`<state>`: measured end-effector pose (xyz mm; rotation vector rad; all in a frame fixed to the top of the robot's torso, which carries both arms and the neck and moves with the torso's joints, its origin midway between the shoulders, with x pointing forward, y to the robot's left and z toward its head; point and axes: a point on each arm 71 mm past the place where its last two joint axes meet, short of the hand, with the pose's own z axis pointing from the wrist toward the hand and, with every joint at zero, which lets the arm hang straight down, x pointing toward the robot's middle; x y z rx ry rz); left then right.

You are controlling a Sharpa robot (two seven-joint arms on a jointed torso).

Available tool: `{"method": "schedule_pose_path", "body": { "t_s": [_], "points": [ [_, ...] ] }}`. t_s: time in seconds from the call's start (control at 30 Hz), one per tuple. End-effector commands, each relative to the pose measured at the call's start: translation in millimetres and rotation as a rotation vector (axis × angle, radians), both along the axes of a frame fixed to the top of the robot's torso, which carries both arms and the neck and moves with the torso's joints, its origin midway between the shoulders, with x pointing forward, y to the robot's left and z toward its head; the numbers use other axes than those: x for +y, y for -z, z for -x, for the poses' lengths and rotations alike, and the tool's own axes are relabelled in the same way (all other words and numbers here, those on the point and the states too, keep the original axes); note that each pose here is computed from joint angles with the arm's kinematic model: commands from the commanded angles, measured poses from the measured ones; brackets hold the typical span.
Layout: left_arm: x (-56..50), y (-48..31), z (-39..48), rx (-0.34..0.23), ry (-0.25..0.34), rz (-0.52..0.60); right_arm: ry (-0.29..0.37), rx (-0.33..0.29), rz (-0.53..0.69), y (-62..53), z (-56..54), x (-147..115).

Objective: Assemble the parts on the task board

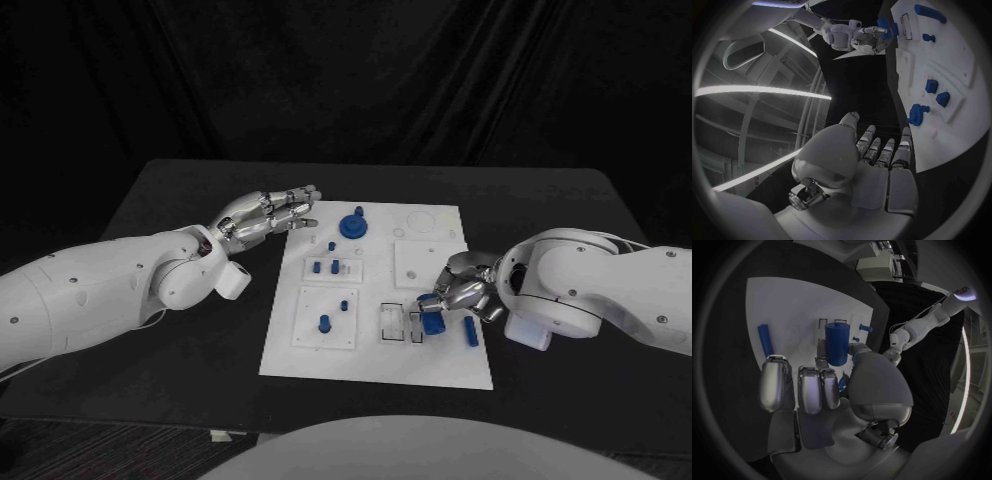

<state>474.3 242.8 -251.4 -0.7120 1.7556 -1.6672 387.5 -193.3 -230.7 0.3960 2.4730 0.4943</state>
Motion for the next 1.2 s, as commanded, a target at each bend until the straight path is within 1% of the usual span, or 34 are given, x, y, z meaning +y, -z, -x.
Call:
{"method": "schedule_pose_path", "body": {
  "t_s": [0.03,0.2,0.4,0.57,0.77,0.93,1.2],
  "points": [
    [-2.9,-0.8,0.6,-0.001,0.01,0.021,0.091,0.009,-0.077,-1.0,-2.7,4.4],
    [-3.7,-0.7,0.3,-0.001,0.013,0.022,0.079,-0.002,-0.076,4.6,-3.8,10.6],
    [-3.7,-0.3,0.3,-0.001,0.013,0.023,0.072,-0.003,-0.073,14.3,-4.7,17.0],
    [-3.7,0.0,0.3,-0.001,0.013,0.023,0.058,-0.018,-0.061,21.1,-4.9,20.5],
    [-4.6,0.4,0.2,0.0,0.016,0.024,0.03,-0.009,-0.044,27.6,-3.3,25.8],
    [-5.6,0.8,0.1,0.001,0.018,0.025,0.019,-0.001,-0.037,31.2,-2.7,28.7],
    [-5.6,1.3,0.1,0.002,0.019,0.025,0.003,0.012,-0.03,33.2,-2.0,31.3]
  ]
}}
